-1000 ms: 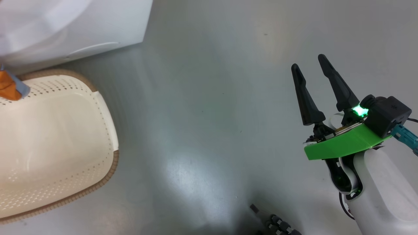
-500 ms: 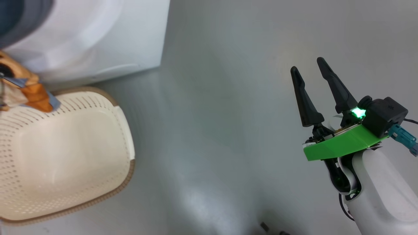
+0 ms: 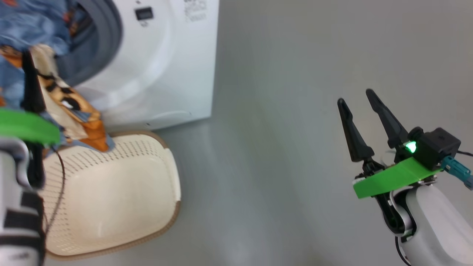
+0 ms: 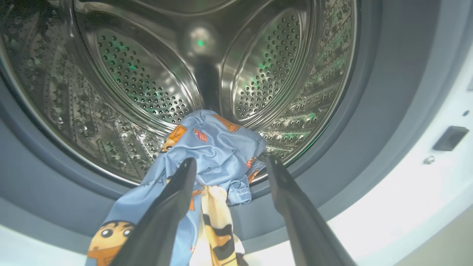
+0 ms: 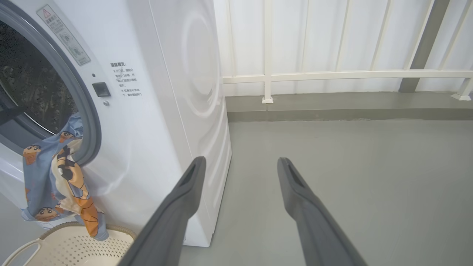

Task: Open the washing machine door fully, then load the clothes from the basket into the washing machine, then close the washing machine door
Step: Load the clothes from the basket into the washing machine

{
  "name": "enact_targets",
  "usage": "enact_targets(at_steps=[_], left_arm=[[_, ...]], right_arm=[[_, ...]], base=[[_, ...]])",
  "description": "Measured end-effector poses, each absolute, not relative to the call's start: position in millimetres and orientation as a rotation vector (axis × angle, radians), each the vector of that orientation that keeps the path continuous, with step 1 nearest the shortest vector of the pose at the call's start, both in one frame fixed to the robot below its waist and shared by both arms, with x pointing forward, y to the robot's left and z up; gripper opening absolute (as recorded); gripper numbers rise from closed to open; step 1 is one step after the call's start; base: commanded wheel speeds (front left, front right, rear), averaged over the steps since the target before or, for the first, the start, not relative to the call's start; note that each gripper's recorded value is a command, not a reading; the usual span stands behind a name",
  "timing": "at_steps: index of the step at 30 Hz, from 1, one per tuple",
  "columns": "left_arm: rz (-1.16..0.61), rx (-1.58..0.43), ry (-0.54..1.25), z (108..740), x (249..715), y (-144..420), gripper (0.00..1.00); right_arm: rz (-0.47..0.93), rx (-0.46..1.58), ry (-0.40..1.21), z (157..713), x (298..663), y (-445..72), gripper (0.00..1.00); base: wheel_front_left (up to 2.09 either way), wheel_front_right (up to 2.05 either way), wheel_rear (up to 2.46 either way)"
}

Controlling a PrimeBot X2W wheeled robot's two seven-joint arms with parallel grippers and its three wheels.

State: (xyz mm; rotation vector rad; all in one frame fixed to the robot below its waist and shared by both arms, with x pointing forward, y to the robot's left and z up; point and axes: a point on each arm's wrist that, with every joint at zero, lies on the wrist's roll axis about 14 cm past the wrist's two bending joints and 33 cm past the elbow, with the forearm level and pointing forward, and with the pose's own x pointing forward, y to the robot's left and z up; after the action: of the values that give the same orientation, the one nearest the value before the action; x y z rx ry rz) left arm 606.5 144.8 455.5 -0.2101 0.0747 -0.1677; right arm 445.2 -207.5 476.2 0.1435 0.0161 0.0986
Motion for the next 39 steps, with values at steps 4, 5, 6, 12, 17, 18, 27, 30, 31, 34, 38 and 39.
enact_targets(at_steps=[4, 5, 6, 12, 17, 18, 27, 30, 31, 34, 38, 39], left_arm=[[-0.16, -0.213, 0.059, 463, 582, 152, 1.0], [-0.157, -0.216, 0.053, 465, 574, 154, 1.0], [-0.154, -0.218, 0.046, 468, 567, 156, 1.0], [-0.137, -0.203, 0.009, 483, 522, 171, 1.0], [-0.104, -0.233, -0.004, 487, 487, 179, 1.0], [-0.098, -0.235, -0.008, 489, 481, 181, 1.0], [-0.058, -0.27, -0.027, 493, 435, 188, 1.0], [-0.053, -0.285, -0.017, 489, 423, 185, 1.0], [-0.052, -0.287, -0.017, 489, 421, 185, 1.0], [-0.05, -0.286, -0.021, 490, 418, 185, 1.0], [-0.048, -0.29, -0.023, 490, 417, 184, 1.0], [-0.048, -0.292, -0.022, 489, 417, 183, 1.0]], right_arm=[[0.112, 0.142, 0.001, 484, 440, -205, 1.0], [0.118, 0.141, -0.006, 487, 438, -203, 1.0], [0.124, 0.14, -0.013, 490, 437, -202, 1.0], [0.159, 0.139, -0.047, 505, 430, -192, 1.0], [0.182, 0.142, -0.068, 514, 423, -185, 1.0], [0.187, 0.142, -0.071, 515, 422, -183, 1.0], [0.217, 0.133, -0.109, 531, 410, -175, 1.0], [0.218, 0.13, -0.111, 532, 404, -176, 1.0], [0.218, 0.127, -0.112, 533, 404, -176, 1.0], [0.221, 0.122, -0.112, 533, 403, -177, 1.0], [0.223, 0.122, -0.101, 529, 402, -176, 1.0], [0.223, 0.121, -0.099, 529, 403, -176, 1.0]], base=[[0.0, 0.0, 0.0], [0.0, 0.0, 0.0], [0.0, 0.0, 0.0], [0.0, 0.0, 0.0], [0.0, 0.0, 0.0], [0.0, 0.0, 0.0], [0.0, 0.0, 0.0], [0.0, 0.0, 0.0], [0.0, 0.0, 0.0], [0.0, 0.0, 0.0], [0.0, 0.0, 0.0], [0.0, 0.0, 0.0]])
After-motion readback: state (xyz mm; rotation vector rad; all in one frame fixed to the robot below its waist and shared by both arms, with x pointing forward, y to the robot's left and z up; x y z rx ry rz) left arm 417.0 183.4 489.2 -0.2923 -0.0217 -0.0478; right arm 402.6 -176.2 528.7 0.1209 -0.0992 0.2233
